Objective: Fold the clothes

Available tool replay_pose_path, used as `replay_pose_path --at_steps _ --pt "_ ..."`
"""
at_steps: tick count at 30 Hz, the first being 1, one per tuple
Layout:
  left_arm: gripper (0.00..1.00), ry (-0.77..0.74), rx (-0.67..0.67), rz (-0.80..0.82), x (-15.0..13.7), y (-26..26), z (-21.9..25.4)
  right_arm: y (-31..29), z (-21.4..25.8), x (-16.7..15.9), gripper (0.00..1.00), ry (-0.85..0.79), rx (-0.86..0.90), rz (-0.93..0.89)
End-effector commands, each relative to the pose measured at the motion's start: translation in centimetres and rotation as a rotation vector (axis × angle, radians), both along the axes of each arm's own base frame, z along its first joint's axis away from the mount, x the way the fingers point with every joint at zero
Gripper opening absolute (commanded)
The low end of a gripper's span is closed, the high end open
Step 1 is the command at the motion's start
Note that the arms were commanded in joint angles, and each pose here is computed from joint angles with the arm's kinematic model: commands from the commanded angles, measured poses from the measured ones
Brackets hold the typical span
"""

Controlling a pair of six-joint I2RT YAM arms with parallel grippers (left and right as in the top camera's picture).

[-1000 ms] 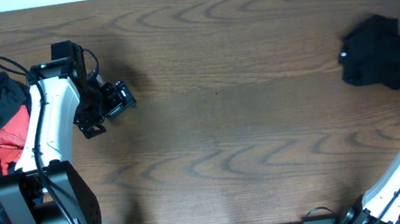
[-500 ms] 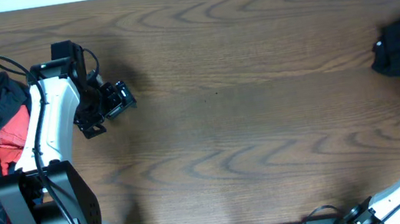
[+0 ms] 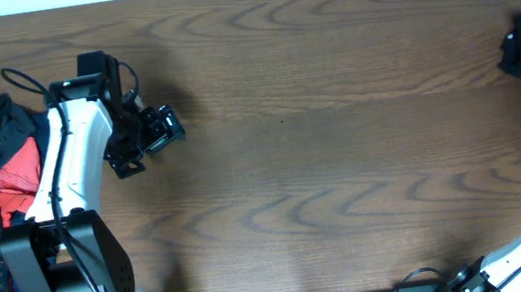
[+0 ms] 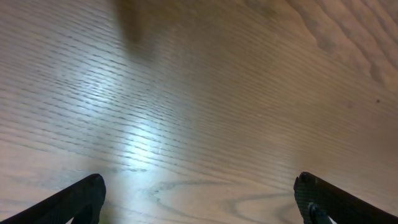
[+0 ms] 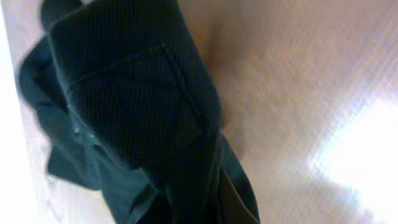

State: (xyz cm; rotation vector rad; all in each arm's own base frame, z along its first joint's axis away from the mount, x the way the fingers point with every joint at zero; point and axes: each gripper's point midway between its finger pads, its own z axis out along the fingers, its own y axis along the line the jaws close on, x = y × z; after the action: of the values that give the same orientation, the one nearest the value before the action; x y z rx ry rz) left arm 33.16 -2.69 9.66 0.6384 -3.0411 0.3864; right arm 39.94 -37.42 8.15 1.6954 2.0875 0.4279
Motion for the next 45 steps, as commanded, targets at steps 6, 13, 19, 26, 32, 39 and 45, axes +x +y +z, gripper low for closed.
replay_pose_path --at_steps 6,13,19,26,32,39,45 --pt "0.98 -0.014 -0.001 -0.048 0.2 -1.1 0.1 0.5 5.9 5.8 0.02 -0.218 -0.189 0.163" --pt "0.98 -0.032 0.0 -0.048 0.7 -1.1 0.1 1.9 6.0 8.9 0.01 -0.129 -0.481 0.394" --pt "0.98 -0.048 0.001 -0.048 1.1 -1.1 0.2 2.3 5.1 8.9 0.01 0.049 -0.621 0.441" --pt "0.98 -0.052 0.001 -0.048 1.2 -1.1 0.2 0.8 4.4 6.8 0.01 0.067 -0.522 0.287" --pt "0.98 -0.057 0.001 -0.049 1.3 -1.0 0.2 0.2 4.7 6.2 0.01 -0.025 -0.437 0.283" --pt "0.98 -0.062 0.002 -0.048 1.4 -1.0 0.2 -1.5 3.2 4.6 0.01 -0.037 -0.345 0.177" --pt "0.98 -0.062 0.001 -0.048 1.4 -1.1 0.2 -1.8 -1.3 2.7 0.01 0.044 -0.252 0.156"
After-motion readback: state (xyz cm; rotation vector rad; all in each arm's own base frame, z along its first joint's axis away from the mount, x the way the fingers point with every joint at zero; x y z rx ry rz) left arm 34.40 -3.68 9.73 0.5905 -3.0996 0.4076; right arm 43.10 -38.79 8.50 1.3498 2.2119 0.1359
